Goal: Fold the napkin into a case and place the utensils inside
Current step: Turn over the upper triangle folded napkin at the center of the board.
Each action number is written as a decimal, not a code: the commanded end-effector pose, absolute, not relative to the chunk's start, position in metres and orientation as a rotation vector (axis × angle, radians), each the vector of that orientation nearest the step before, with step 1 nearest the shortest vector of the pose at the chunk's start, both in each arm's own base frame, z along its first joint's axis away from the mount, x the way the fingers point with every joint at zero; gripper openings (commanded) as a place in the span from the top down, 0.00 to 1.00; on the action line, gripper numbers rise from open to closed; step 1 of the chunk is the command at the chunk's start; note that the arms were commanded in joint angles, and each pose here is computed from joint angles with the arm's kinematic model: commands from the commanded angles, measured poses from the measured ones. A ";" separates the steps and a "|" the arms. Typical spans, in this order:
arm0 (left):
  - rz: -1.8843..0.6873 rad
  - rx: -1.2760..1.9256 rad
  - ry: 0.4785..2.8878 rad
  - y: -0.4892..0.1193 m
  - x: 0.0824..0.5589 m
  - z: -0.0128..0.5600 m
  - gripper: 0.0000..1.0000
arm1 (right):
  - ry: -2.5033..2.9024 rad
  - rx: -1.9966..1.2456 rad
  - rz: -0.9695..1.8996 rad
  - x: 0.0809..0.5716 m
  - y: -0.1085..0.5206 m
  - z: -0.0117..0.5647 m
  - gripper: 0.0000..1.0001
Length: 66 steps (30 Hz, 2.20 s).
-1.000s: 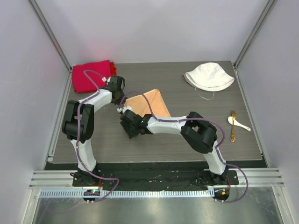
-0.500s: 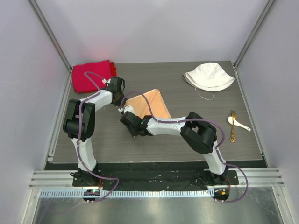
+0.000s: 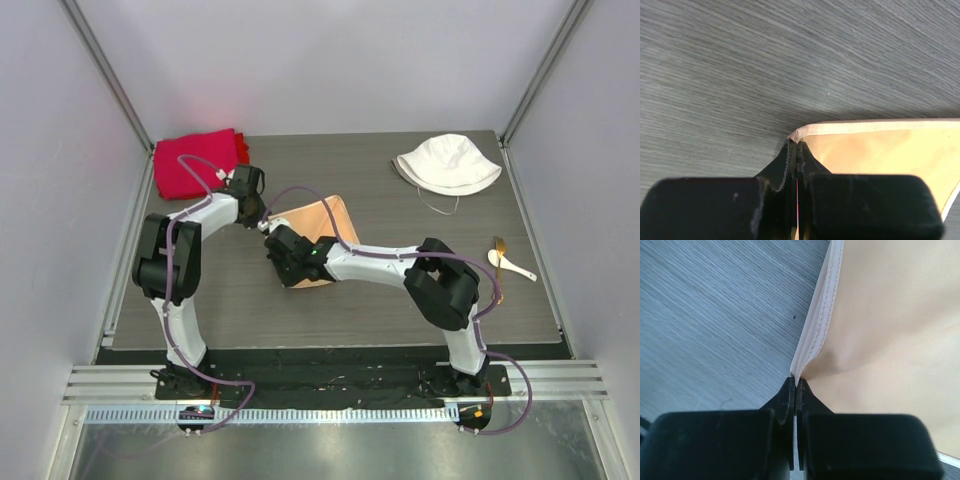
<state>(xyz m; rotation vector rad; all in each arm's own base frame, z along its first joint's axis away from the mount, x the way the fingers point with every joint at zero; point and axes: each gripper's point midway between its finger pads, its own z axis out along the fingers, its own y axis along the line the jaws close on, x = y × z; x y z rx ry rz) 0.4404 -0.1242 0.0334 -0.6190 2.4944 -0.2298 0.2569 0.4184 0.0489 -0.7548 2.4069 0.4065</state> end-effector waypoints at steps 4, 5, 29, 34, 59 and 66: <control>-0.272 -0.658 2.388 -0.117 0.448 0.074 1.00 | 2.359 -0.678 0.658 0.260 0.429 0.102 0.99; -0.266 -0.661 2.380 -0.116 0.447 0.077 1.00 | 2.351 -0.689 0.721 0.256 0.435 0.108 0.99; 0.119 -0.677 1.992 0.005 0.354 0.296 1.00 | 1.927 -0.796 1.925 0.150 0.572 0.287 0.99; 0.059 -0.604 1.944 0.000 0.355 0.327 1.00 | 1.787 -0.740 2.103 0.148 0.567 0.313 0.99; -0.205 -0.299 2.259 -0.236 0.492 0.087 1.00 | 2.350 -0.099 1.728 0.241 0.357 0.047 0.99; -0.249 -0.279 2.287 -0.256 0.499 0.065 1.00 | 2.481 -0.082 1.574 0.245 0.330 0.018 0.99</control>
